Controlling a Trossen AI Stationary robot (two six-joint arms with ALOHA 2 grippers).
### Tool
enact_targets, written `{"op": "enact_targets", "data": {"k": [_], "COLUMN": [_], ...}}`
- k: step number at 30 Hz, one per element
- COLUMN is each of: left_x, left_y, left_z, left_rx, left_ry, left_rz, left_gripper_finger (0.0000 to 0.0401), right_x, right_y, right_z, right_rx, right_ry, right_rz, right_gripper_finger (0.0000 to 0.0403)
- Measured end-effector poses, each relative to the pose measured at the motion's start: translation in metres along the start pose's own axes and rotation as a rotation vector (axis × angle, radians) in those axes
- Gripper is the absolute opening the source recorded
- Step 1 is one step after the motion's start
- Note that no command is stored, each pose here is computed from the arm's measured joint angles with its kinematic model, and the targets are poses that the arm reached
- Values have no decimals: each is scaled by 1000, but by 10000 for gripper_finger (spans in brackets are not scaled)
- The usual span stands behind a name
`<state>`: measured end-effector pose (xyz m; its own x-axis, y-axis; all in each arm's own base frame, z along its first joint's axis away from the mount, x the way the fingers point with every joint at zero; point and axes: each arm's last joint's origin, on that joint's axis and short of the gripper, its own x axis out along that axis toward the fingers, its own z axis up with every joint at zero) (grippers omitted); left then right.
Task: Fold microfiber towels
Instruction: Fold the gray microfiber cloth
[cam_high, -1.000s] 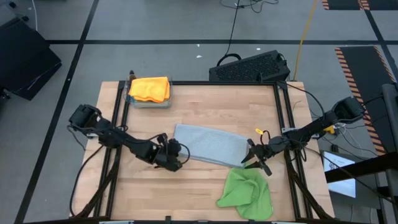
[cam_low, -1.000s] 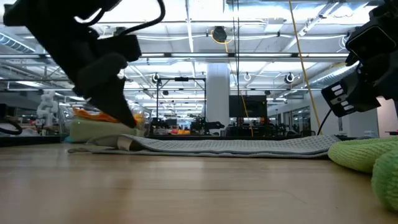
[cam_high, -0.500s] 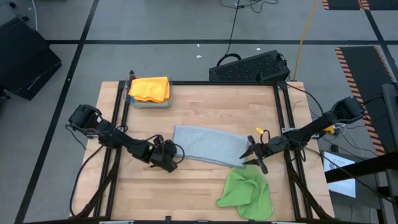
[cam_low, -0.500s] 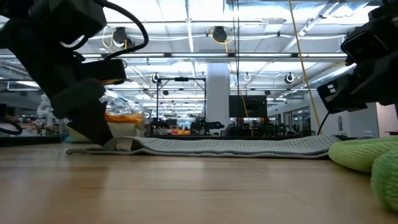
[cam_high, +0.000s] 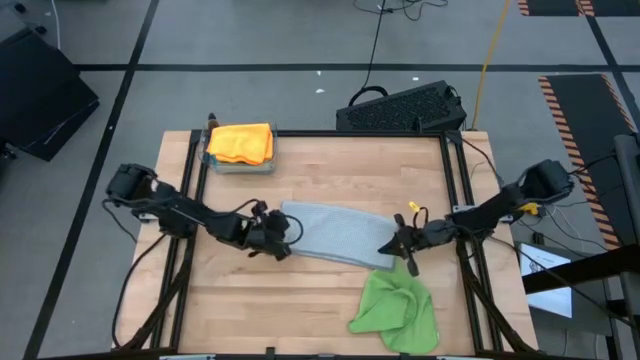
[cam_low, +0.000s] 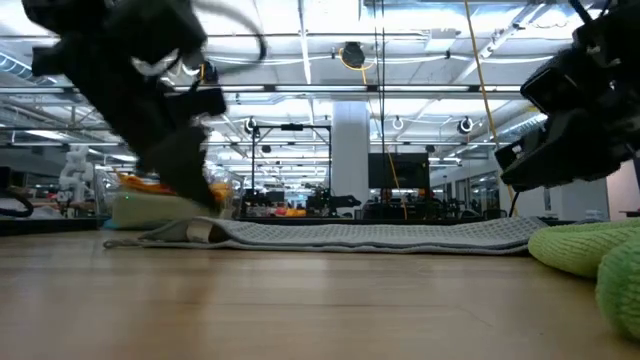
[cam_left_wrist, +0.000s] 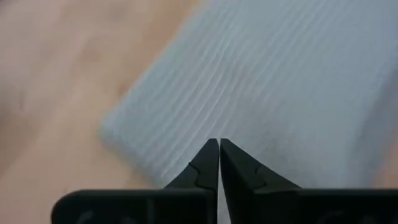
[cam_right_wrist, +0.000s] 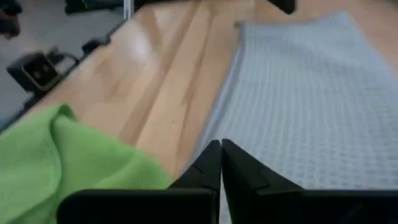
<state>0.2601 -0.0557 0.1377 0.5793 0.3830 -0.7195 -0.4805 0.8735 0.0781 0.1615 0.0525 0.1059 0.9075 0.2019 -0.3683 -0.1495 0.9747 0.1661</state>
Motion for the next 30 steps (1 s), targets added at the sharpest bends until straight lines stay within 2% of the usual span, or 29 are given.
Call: {"op": "enact_targets", "data": {"k": [7, 13, 20, 23, 28, 30], "left_x": [27, 25, 3, -10, -30, -36], "left_y": [4, 8, 11, 19, 20, 18], "left_z": [-17, -17, -2, 1, 15, 14], "left_rx": [11, 34, 77, 77, -41, -108], "left_ry": [122, 143, 98, 89, -6, -2], "left_rz": [5, 18, -72, -52, -109, -124], "left_gripper_finger": [19, 19, 19, 19, 19, 19], "right_x": [8, 9, 5, 4, 1, 0], "right_y": [-5, -6, -2, 0, 2, 3], "right_z": [-26, -33, -26, -19, -5, -1], "right_rx": [33, 84, 94, 73, 46, 48], "right_ry": [186, 232, 202, 153, 58, 28], "right_rz": [-44, -32, 53, 74, 97, 96], "right_gripper_finger": [2, 1, 1, 1, 1, 1]}}
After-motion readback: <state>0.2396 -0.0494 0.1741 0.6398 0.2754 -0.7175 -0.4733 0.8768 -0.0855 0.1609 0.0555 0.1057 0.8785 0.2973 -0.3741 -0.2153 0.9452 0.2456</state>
